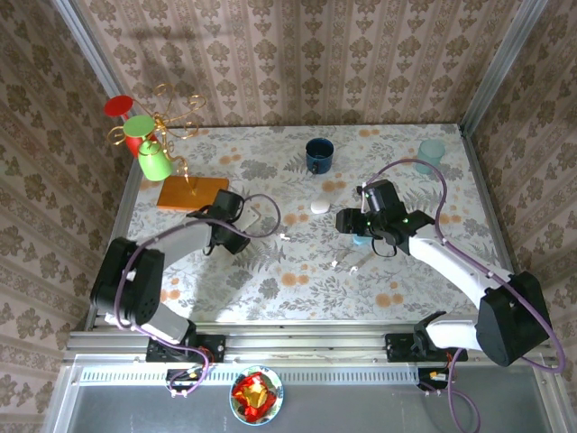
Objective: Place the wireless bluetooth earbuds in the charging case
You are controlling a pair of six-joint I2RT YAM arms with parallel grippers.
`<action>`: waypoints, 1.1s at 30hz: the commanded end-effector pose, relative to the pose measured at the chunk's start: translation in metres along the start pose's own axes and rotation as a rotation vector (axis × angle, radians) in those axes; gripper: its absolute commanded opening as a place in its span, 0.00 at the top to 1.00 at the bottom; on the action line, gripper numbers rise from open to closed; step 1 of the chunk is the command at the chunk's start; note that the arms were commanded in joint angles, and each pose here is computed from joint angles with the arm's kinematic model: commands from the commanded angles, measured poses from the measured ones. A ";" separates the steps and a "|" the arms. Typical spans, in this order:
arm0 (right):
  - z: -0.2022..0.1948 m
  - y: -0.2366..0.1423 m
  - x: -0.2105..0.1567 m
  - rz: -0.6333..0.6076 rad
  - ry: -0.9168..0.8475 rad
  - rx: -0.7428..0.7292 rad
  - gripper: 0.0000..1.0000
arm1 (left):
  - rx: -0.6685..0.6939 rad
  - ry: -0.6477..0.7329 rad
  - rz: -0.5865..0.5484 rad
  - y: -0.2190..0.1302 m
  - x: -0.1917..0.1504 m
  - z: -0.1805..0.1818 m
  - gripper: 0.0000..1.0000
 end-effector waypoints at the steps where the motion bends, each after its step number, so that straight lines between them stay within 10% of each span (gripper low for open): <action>1: 0.003 -0.009 0.002 -0.005 -0.015 0.023 0.36 | 0.008 0.064 -0.144 -0.020 0.023 -0.012 0.59; 15: 0.061 -0.028 0.004 0.040 -0.070 0.404 0.35 | -0.193 0.512 -0.779 -0.092 0.077 -0.112 0.60; 33: 0.111 -0.009 -0.032 0.252 -0.142 0.606 0.37 | -0.143 0.662 -0.887 -0.095 0.101 -0.149 0.60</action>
Point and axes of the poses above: each hand's point on the last joint's axis, 136 mm out from that joint toward the fingers, its own y axis out along the fingers, its own z axis along the line the jaws close on, x = y × z, the point moved 3 cm from there along -y, back along the fingers, and after that the axes turned 1 degree about y, right-handed, at the moved point
